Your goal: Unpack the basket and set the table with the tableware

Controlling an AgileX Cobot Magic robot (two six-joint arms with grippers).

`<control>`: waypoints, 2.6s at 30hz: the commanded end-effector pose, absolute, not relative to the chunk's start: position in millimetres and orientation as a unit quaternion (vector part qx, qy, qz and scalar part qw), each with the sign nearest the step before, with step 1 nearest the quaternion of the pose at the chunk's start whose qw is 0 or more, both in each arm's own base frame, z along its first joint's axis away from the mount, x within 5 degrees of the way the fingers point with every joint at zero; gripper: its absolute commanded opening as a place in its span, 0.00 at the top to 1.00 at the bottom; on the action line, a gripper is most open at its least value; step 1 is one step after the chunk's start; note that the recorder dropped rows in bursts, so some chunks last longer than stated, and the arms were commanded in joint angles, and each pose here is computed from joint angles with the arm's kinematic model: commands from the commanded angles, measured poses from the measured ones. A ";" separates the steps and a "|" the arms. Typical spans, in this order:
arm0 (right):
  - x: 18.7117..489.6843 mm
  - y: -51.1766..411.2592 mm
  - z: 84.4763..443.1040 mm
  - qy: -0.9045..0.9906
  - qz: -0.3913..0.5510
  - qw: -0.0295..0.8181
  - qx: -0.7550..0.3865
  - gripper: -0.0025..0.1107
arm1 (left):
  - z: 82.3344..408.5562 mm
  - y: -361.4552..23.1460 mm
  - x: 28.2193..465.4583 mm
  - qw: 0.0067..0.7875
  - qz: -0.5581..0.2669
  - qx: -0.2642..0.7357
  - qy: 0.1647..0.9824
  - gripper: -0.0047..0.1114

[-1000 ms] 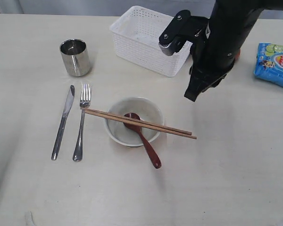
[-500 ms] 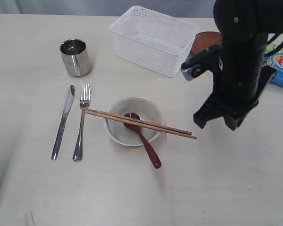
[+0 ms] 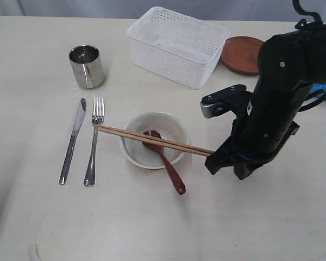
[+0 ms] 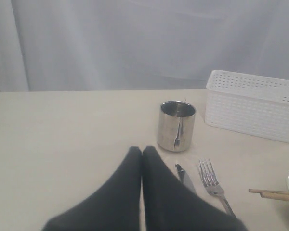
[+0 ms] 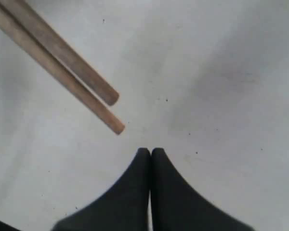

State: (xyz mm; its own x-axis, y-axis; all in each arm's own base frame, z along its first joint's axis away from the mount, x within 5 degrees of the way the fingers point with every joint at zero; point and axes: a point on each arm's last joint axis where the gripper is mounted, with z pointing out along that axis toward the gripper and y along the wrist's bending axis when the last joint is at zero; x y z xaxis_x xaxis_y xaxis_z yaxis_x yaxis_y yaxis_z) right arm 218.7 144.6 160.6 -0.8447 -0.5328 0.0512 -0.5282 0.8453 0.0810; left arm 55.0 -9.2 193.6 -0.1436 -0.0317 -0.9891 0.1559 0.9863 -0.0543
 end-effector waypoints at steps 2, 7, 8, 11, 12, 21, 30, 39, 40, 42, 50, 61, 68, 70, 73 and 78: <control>222.0 145.4 162.6 -0.961 -0.041 0.009 0.273 0.98 | 193.9 -9.3 55.0 0.657 -0.074 0.041 0.749 0.96; 224.7 146.8 162.1 -0.961 -0.044 -0.006 0.272 0.98 | 193.9 -9.3 55.0 0.657 -0.074 0.041 0.749 0.96; 224.8 146.8 161.6 -0.961 -0.044 -0.005 0.272 0.98 | 193.9 -9.3 55.0 0.657 -0.074 0.041 0.749 0.96; 225.2 147.0 161.7 -0.961 -0.044 -0.008 0.273 0.98 | 193.9 -9.3 55.0 0.657 -0.074 0.041 0.749 0.96; 225.4 147.2 161.7 -0.961 -0.045 -0.009 0.274 0.98 | 193.9 -9.3 55.0 0.657 -0.074 0.041 0.749 0.96; 224.8 148.8 161.8 -0.960 -0.054 -0.008 0.274 0.98 | 193.9 -9.3 55.0 0.657 -0.074 0.041 0.749 0.96; 226.3 148.9 161.8 -0.961 -0.052 -0.017 0.271 0.98 | 193.9 -9.3 55.0 0.657 -0.074 0.041 0.749 0.96; 218.0 144.7 161.8 -0.962 -0.043 0.034 0.268 0.98 | 193.9 -9.3 55.0 0.657 -0.074 0.041 0.749 0.96; 218.0 144.7 161.8 -0.962 -0.043 0.034 0.268 0.98 | 193.9 -9.3 55.0 0.657 -0.074 0.041 0.749 0.96; 218.5 145.3 161.8 -0.961 -0.045 0.030 0.270 0.98 | 193.9 -9.3 55.0 0.657 -0.074 0.041 0.749 0.96; 220.7 150.3 162.2 -0.959 -0.068 0.011 0.274 0.98 | 193.9 -9.3 55.0 0.657 -0.074 0.041 0.749 0.96; 219.6 149.0 162.1 -0.957 -0.063 0.018 0.283 0.98 | 193.9 -9.3 55.0 0.657 -0.074 0.041 0.749 0.96; 219.5 146.9 161.9 -0.958 -0.052 0.022 0.279 0.98 | 193.9 -9.3 55.0 0.657 -0.074 0.041 0.749 0.96; 219.9 146.6 161.8 -0.959 -0.050 0.021 0.280 0.98 | 193.9 -9.3 55.0 0.657 -0.074 0.041 0.749 0.96; 221.8 143.8 161.5 -0.962 -0.032 0.015 0.270 0.98 | 193.9 -9.3 55.0 0.657 -0.074 0.041 0.749 0.96; 222.5 143.4 161.5 -0.963 -0.029 0.012 0.267 0.98 | 193.9 -9.3 55.0 0.657 -0.074 0.041 0.749 0.96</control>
